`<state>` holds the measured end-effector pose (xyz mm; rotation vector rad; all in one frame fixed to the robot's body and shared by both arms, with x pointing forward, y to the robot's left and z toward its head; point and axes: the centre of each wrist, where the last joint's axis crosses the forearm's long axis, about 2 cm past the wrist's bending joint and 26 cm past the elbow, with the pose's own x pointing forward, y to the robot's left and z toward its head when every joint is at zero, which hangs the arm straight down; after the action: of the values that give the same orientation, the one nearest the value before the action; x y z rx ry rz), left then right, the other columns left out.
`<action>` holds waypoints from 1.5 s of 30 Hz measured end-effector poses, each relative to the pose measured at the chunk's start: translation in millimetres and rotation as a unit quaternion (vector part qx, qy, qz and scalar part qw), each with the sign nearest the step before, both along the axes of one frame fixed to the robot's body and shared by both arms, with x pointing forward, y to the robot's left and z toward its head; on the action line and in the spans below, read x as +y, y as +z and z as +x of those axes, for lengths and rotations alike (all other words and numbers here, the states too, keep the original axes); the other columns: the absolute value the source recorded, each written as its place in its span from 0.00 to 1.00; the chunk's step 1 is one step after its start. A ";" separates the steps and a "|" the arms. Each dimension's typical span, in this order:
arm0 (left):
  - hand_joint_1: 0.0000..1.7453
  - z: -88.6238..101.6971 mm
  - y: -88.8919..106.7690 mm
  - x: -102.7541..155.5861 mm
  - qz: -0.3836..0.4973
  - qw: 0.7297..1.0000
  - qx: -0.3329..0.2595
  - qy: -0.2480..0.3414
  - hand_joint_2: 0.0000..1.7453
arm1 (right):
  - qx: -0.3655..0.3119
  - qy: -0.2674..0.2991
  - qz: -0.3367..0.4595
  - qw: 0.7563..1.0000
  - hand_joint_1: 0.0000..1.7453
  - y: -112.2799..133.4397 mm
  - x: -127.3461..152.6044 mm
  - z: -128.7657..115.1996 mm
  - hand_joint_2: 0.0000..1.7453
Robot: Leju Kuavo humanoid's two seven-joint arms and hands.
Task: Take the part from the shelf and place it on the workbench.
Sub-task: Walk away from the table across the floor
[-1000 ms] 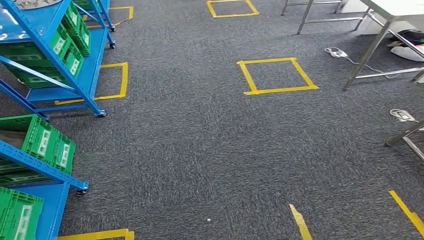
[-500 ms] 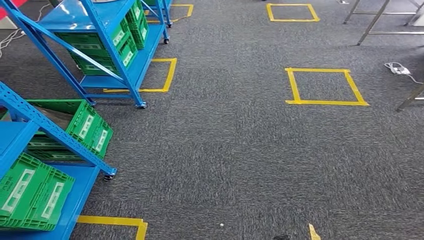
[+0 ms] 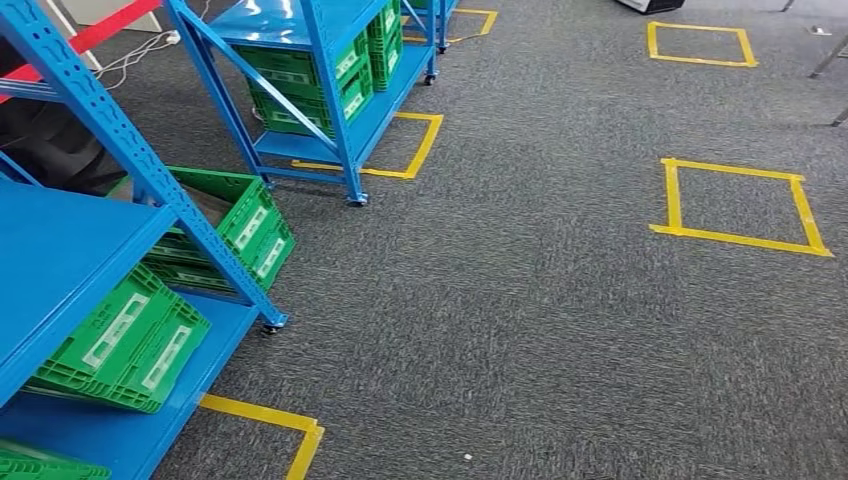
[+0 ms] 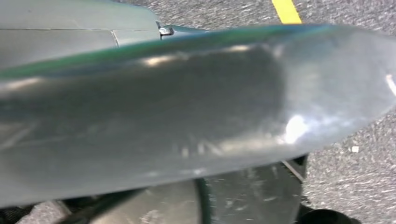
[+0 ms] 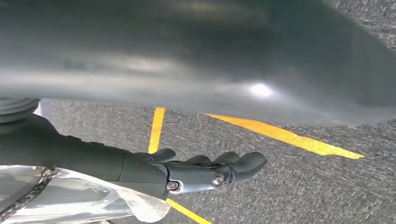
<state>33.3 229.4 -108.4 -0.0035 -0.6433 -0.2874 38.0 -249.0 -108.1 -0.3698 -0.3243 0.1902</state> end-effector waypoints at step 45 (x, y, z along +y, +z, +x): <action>0.00 16.1 3.7 -14.7 -0.038 0.990 -0.013 0.132 0.00 | -0.018 0.159 -0.015 0.987 0.00 2.2 6.6 14.2 0.00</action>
<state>49.4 214.7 -104.7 0.0113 -0.6729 -0.0079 52.2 -242.4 -106.0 -0.3497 -0.4156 0.5030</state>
